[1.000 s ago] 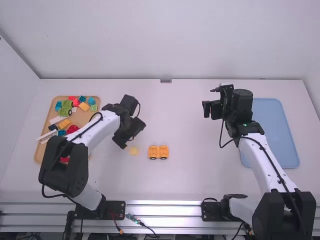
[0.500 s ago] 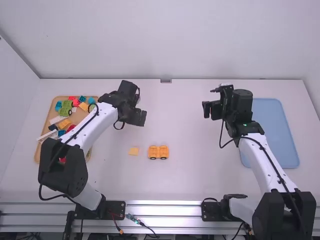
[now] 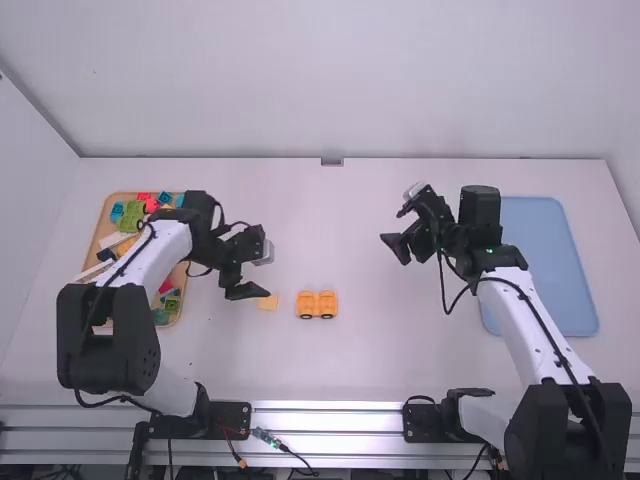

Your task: Assemble lego blocks to make yellow taxi

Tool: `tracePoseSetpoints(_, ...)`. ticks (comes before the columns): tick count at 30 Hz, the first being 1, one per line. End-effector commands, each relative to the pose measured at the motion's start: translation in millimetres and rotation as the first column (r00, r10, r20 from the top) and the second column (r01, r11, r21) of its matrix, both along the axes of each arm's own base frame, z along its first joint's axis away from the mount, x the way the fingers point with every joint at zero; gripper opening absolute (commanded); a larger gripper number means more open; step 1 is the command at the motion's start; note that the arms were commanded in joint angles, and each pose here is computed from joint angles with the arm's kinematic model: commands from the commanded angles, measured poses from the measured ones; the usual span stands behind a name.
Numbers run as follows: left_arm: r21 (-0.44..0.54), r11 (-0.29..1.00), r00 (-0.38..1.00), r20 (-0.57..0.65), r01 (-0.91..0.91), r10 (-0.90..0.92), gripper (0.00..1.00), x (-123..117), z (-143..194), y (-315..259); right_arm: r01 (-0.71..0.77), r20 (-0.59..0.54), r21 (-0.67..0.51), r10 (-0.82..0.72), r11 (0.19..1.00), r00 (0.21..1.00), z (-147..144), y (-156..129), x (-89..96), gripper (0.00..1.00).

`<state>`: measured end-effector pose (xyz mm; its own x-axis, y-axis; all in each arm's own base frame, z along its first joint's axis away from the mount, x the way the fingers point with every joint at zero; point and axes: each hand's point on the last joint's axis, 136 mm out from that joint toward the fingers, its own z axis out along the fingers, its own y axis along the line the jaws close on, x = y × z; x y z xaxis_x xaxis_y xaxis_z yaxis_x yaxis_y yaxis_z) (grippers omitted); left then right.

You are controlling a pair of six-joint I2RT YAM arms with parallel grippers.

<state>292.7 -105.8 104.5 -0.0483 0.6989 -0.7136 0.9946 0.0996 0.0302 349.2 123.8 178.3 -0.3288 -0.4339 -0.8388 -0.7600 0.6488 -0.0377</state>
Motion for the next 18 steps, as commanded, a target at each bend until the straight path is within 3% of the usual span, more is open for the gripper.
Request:
tracePoseSetpoints(1, -0.155, 0.982, 0.970, 0.234, 0.108, -0.070, 0.99, 3.1, 22.7, -0.7, -0.309, 0.140, -0.003, 0.306, 0.951, 0.942, -5.2, 28.1, -32.3, 0.99)
tracePoseSetpoints(11, -0.165, 0.986, 0.979, 0.206, 0.030, 0.005, 0.99, -3.9, -5.9, 14.0, -0.365, 0.315, -0.055, 0.363, 0.929, 0.877, -48.6, 41.7, -49.6, 0.99)
tracePoseSetpoints(14, -0.149, 0.987, 0.973, 0.232, 0.054, -0.019, 0.99, -5.8, -13.2, 11.2, -0.429, 0.383, -0.052, 0.414, 0.902, 0.825, -54.2, 59.2, -66.3, 0.99)
tracePoseSetpoints(18, -0.149, 0.987, 0.963, 0.268, 0.055, -0.013, 0.99, -5.6, -23.9, 10.5, -0.459, 0.369, -0.059, 0.446, 0.887, 0.815, -71.8, 73.1, -70.4, 0.98)
